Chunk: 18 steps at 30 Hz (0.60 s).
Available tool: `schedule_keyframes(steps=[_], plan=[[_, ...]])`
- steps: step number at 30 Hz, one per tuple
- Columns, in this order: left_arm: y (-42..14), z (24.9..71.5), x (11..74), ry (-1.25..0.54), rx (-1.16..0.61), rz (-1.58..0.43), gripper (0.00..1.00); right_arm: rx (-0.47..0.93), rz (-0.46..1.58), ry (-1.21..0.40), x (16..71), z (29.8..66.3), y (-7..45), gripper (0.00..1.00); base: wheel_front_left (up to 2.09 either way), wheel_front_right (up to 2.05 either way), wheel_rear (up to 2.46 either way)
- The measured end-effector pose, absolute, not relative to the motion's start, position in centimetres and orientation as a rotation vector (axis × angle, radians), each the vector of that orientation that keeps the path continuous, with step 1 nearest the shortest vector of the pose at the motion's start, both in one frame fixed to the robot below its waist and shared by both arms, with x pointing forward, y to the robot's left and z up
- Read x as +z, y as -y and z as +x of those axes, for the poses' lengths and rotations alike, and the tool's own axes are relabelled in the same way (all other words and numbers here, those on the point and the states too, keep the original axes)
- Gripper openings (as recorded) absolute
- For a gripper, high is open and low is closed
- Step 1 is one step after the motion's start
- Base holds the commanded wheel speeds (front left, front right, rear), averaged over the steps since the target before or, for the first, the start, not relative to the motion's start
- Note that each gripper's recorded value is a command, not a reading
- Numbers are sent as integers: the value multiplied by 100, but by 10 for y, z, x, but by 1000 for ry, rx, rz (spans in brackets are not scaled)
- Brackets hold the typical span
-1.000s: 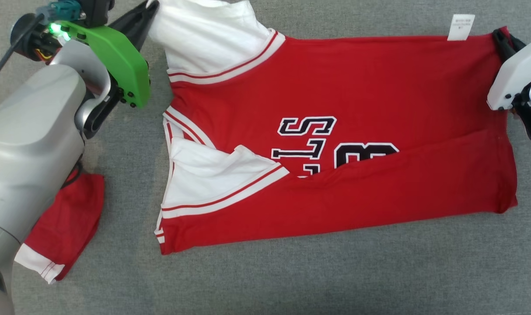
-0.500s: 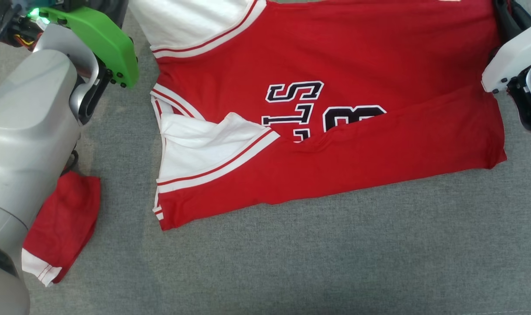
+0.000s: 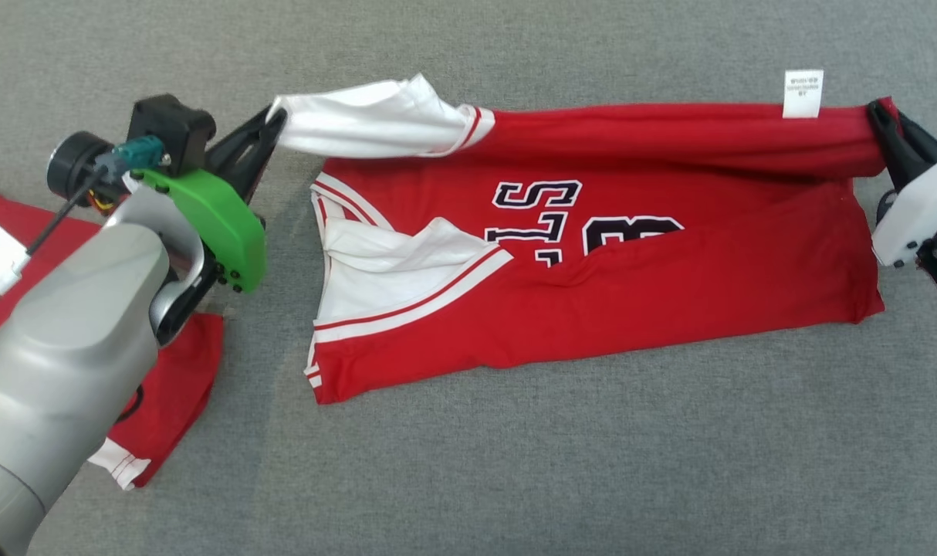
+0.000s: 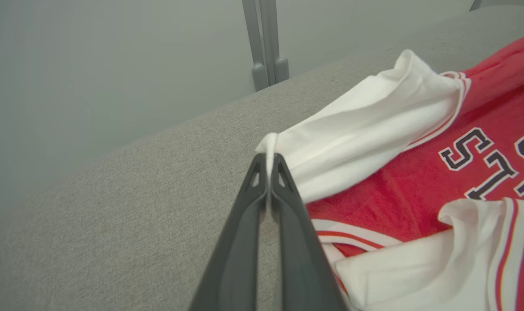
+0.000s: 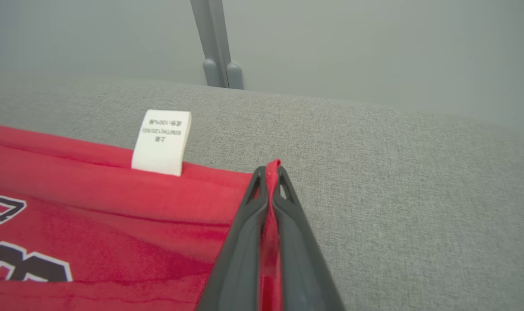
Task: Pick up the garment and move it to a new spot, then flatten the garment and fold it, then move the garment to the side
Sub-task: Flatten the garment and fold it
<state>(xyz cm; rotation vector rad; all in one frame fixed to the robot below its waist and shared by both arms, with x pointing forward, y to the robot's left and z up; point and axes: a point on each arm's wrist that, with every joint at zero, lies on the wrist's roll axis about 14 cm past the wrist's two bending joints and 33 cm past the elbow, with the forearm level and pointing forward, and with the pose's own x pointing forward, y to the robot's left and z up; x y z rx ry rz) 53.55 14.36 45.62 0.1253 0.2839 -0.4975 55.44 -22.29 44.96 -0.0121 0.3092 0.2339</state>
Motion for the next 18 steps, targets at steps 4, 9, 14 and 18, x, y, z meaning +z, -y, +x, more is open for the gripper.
schedule_keyframes(steps=[4,9,14,18], plan=[[-148,508,451,-319,-521,137,0,273,-21,-339,448,535,221,0,0,0,0],[-150,465,438,-409,-571,164,0,317,-18,-401,445,509,219,0,0,0,0],[-146,430,428,-491,-617,163,0,332,-19,-448,442,491,222,0,0,0,0],[-142,406,416,-567,-649,162,0,345,-15,-491,437,477,223,0,0,0,0]])
